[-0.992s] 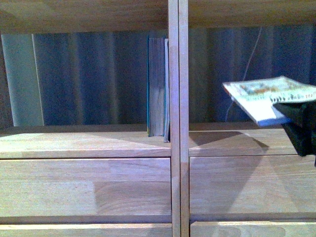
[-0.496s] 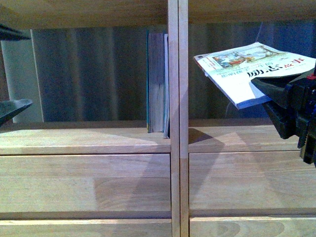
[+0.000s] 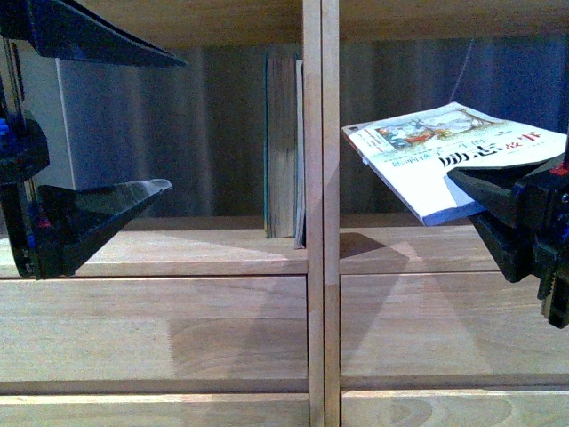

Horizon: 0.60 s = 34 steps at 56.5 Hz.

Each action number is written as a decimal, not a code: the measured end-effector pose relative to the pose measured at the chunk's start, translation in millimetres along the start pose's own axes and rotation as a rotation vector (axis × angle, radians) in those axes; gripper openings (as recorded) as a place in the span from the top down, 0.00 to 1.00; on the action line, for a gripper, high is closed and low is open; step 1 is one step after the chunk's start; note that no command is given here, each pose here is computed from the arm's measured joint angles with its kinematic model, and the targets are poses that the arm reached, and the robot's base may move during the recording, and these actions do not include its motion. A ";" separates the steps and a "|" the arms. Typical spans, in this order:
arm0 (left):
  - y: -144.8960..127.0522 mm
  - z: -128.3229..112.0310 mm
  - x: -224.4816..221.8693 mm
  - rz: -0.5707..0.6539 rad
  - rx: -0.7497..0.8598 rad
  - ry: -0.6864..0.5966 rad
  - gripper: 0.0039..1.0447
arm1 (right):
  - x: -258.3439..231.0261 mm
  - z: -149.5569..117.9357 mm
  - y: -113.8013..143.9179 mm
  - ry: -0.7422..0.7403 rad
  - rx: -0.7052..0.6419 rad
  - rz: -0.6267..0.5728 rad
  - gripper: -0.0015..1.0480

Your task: Organize books on shelf

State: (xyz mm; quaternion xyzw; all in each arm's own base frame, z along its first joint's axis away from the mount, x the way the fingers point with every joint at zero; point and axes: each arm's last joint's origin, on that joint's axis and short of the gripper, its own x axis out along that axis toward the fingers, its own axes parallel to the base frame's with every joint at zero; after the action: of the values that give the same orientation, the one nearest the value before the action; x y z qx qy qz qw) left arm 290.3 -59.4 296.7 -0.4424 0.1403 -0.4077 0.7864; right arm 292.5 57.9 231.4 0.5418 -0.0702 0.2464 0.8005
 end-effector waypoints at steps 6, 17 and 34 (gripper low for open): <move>-0.8 -1.7 1.7 -0.002 0.008 0.003 0.07 | -2.4 -1.1 -1.7 0.004 0.005 -0.009 0.93; 0.4 -6.0 5.9 0.001 0.010 0.014 0.07 | -8.0 -3.7 -5.8 0.013 0.010 -0.032 0.93; 0.5 -19.4 18.1 0.001 -0.006 0.045 0.07 | -18.6 -8.4 -12.8 0.029 0.028 -0.072 0.93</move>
State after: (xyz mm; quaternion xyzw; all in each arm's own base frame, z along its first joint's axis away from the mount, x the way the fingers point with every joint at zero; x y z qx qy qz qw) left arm 290.7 -84.4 287.8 -0.4355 0.1591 -0.4168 0.7818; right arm 281.1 55.9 210.3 0.5513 -0.0355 0.2261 0.8023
